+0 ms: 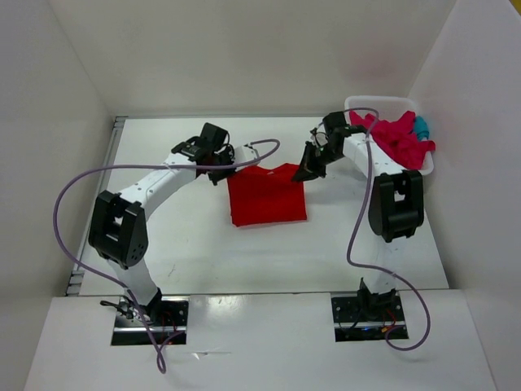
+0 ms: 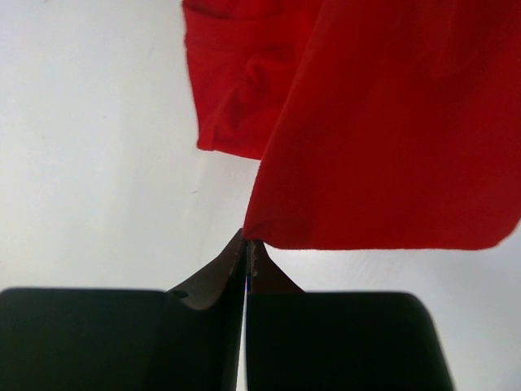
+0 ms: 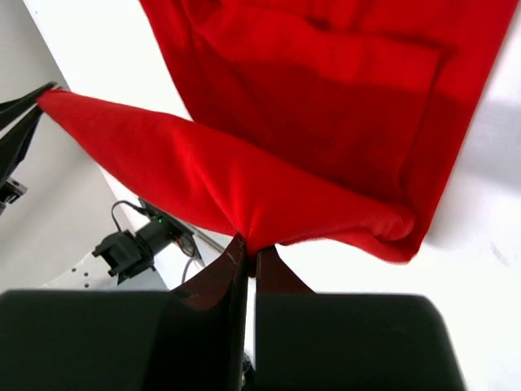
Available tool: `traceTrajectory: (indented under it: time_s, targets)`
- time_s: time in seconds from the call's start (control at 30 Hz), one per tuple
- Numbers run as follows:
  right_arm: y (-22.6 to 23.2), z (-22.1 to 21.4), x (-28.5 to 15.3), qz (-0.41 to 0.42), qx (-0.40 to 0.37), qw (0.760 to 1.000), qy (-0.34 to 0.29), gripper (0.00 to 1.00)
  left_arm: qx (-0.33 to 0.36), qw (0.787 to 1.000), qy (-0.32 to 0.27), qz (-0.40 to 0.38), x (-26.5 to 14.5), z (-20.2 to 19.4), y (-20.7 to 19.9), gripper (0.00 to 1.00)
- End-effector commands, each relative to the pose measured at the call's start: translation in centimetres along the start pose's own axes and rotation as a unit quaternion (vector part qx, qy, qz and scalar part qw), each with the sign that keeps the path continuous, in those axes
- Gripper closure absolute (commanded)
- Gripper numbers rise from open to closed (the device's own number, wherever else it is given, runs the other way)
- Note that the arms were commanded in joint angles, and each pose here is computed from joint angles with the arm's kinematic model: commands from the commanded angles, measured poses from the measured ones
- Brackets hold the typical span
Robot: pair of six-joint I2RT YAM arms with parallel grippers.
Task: Fold and stack the t-shirts
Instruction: Fold the long partially folded tshirt into a neat square
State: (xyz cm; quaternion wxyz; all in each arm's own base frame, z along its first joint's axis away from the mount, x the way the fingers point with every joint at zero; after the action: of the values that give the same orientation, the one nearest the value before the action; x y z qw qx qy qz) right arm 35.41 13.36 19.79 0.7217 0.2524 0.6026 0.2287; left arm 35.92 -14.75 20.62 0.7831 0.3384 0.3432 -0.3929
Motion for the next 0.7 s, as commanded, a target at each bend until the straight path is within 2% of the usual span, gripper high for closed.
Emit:
traceTrajectory:
  time_s: [0.0, 0.23, 0.47, 0.67]
  targets:
    - [-0.2, 2.2, 0.6, 0.021, -0.017, 0.999, -0.021, 1.00, -0.010, 0.998, -0.028, 0.049, 0.4, 0.7, 2.3, 1.00]
    - [-0.5, 5.6, 2.0, 0.027, -0.013, 0.999, -0.042, 1.00, -0.011, 0.998, -0.017, 0.057, 3.2, -0.2, 2.5, 1.00]
    - [-1.1, 6.8, 2.2, -0.003, 0.015, 0.998, -0.062, 1.00, -0.017, 0.998, -0.023, 0.061, 6.6, 0.2, 3.5, 1.00]
    - [-2.7, 8.0, 2.9, 0.009, 0.038, 0.996, -0.081, 1.00, -0.020, 0.997, -0.023, 0.071, 7.5, 0.5, 4.7, 1.00]
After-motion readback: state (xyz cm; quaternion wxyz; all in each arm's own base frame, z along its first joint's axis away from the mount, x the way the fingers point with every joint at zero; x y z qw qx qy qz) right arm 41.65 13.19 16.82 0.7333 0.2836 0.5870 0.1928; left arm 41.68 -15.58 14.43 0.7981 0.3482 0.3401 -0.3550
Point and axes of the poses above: each gripper's point midway between its finger pads, its own x axis out along the fingers, its own y axis along the line the jaws close on, z = x × y, the point moved 9 cm from there along -x, back along the fingers, and after that the axes turned 6 degrees about -x, right-handed, at the moved point
